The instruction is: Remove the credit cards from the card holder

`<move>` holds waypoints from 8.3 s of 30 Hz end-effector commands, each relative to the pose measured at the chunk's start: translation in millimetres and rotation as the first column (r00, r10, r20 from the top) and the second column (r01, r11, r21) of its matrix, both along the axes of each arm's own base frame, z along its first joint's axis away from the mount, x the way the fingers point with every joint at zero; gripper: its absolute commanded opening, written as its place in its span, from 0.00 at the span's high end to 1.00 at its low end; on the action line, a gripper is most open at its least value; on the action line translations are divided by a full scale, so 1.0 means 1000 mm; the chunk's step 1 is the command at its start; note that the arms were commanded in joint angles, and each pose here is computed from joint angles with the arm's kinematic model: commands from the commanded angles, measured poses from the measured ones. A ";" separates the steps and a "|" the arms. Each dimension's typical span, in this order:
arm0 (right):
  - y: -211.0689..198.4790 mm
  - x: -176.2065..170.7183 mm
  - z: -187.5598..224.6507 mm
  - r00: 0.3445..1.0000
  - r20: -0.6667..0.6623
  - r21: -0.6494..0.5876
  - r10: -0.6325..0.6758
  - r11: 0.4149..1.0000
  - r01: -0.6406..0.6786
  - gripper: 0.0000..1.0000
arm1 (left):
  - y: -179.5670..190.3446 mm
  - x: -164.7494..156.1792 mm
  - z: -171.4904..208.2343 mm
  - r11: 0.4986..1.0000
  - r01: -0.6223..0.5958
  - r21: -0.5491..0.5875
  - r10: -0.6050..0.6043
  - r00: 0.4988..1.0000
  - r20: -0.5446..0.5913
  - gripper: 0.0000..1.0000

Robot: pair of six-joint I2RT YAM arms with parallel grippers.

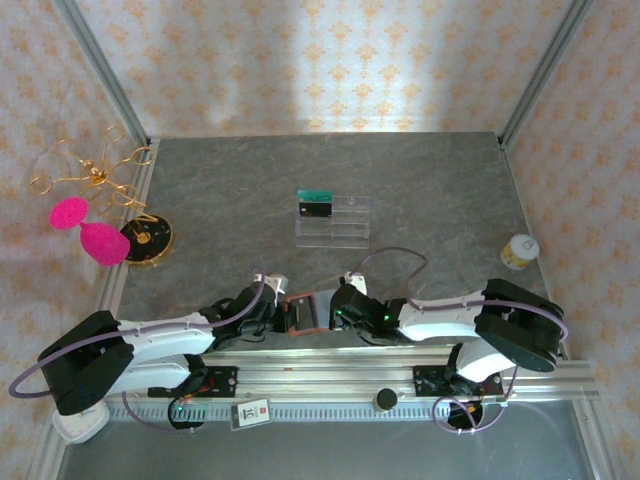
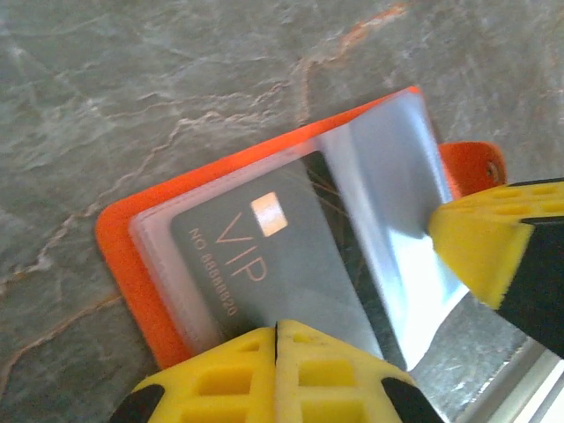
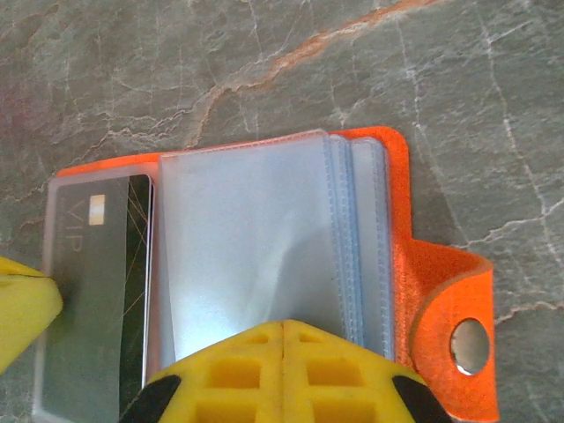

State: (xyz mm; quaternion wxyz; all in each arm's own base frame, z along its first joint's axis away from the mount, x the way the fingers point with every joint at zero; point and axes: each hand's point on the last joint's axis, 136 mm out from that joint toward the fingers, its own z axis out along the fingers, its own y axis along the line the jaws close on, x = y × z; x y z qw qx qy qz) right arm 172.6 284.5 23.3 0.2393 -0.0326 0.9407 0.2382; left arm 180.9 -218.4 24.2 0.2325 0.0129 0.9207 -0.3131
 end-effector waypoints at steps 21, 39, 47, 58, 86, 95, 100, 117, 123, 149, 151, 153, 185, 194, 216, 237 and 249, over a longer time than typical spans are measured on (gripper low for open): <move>0.065 0.014 0.031 0.979 -0.067 0.075 0.192 0.980 -0.187 0.81 | 0.004 0.014 0.001 1.000 -0.004 0.009 0.004 0.998 0.065 1.00; 0.049 0.016 -0.006 0.977 -0.163 0.054 0.139 0.990 -0.132 0.85 | -0.004 0.011 -0.010 1.000 0.031 -0.002 -0.031 0.999 0.027 1.00; 0.026 0.022 -0.004 0.991 -0.129 0.007 0.041 0.999 -0.040 1.00 | 0.000 0.008 -0.014 1.000 0.020 0.000 -0.020 1.000 0.014 1.00; 0.001 0.015 0.005 0.975 -0.221 0.117 -0.032 0.991 0.059 1.00 | -0.002 0.007 -0.016 0.999 0.025 -0.021 -0.025 1.000 0.006 1.00; -0.003 0.112 0.197 0.777 0.535 -0.197 0.331 0.944 -0.266 1.00 | -0.033 0.027 0.046 0.990 0.095 -0.105 -0.085 0.992 0.089 0.63; 0.022 0.152 0.223 0.602 0.496 -0.425 0.625 0.780 -0.460 1.00 | -0.034 0.033 0.054 0.992 0.095 -0.086 -0.089 0.994 0.067 0.59; 0.031 0.178 0.221 0.515 0.432 -0.510 0.741 0.671 -0.538 1.00 | -0.032 0.036 0.055 0.992 0.097 -0.075 -0.093 0.994 0.049 0.59; 0.043 0.229 0.187 0.311 0.240 -0.633 0.919 0.391 -0.668 1.00 | -0.029 0.042 0.060 0.992 0.116 -0.058 -0.117 0.993 -0.025 0.57; 0.048 0.237 0.172 0.276 0.200 -0.646 0.940 0.338 -0.684 1.00 | -0.023 0.038 0.050 0.993 0.103 -0.051 -0.106 0.993 -0.059 0.58; 0.055 0.245 0.114 0.301 0.072 -0.675 0.951 0.269 -0.687 1.00 | -0.013 0.038 0.048 0.995 0.085 -0.052 -0.088 0.994 -0.066 0.58; 0.056 0.245 0.112 0.303 0.072 -0.679 0.950 0.270 -0.683 1.00 | -0.014 0.038 0.049 0.995 0.085 -0.056 -0.089 0.994 -0.064 0.58; 0.059 0.245 0.110 0.309 0.074 -0.684 0.948 0.274 -0.676 0.95 | -0.014 0.038 0.049 0.995 0.085 -0.058 -0.089 0.994 -0.062 0.58; 0.013 0.185 0.111 0.962 0.252 -0.196 0.100 0.979 -0.050 1.00 | 0.023 0.048 0.081 0.971 -0.144 -0.190 0.172 0.975 0.140 0.50; 0.015 0.219 0.089 0.970 0.239 -0.322 0.046 0.946 0.034 1.00 | 0.028 0.046 0.077 0.974 -0.152 -0.167 0.177 0.974 0.144 0.49; 0.044 0.234 0.116 0.959 0.262 -0.345 0.103 0.939 -0.006 0.90 | 0.036 0.044 0.076 0.975 -0.167 -0.146 0.190 0.969 0.159 0.47; 0.052 0.033 0.055 0.935 0.168 -0.408 0.313 0.885 -0.223 0.62 | 0.057 0.037 0.047 0.961 -0.256 -0.104 0.268 0.954 0.131 0.46; 0.054 0.009 -0.006 0.930 0.078 -0.532 0.359 0.804 -0.265 0.62 | 0.058 0.034 0.047 0.961 -0.255 -0.103 0.267 0.956 0.125 0.46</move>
